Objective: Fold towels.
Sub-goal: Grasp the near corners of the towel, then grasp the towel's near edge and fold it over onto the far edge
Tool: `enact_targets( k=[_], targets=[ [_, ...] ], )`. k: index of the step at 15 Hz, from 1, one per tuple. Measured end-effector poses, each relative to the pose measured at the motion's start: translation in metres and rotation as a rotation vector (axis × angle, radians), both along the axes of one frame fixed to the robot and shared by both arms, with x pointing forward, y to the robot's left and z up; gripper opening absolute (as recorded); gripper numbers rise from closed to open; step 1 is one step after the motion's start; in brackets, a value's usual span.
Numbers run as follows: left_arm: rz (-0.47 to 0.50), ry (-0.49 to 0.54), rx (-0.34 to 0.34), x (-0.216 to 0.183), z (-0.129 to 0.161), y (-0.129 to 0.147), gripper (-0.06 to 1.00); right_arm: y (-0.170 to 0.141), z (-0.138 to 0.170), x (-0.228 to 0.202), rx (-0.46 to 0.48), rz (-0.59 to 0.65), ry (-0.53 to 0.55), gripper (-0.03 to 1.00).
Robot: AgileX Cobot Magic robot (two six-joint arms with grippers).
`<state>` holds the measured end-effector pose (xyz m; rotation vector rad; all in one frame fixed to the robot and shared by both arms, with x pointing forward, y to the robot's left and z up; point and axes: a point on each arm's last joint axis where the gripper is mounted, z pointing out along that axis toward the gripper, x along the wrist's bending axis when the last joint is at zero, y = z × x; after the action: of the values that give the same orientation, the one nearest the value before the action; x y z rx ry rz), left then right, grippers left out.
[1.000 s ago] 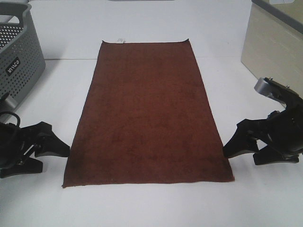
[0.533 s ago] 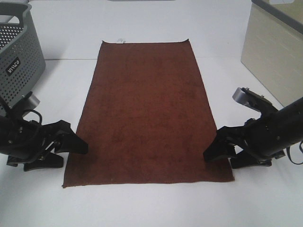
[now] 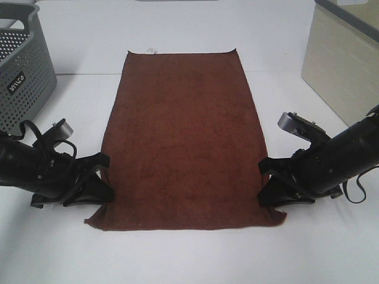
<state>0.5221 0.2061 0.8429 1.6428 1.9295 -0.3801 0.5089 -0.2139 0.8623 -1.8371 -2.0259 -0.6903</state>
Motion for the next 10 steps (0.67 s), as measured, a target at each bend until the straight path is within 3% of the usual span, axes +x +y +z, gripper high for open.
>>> enact_targets(
  k=[1, 2, 10],
  targets=[
    [-0.002, 0.0, 0.001, 0.0, 0.0, 0.0, 0.01, 0.0, -0.001, 0.0, -0.003, 0.001, 0.001, 0.03],
    [-0.004, 0.0, 0.001, 0.0, 0.0, 0.0, 0.01, 0.0, -0.001, 0.0, -0.002, -0.005, 0.005, 0.0],
    [-0.1, -0.031, 0.06, -0.012, 0.036, 0.004, 0.01, -0.003, 0.026, -0.011, -0.033, -0.006, 0.067, 0.0]
  ],
)
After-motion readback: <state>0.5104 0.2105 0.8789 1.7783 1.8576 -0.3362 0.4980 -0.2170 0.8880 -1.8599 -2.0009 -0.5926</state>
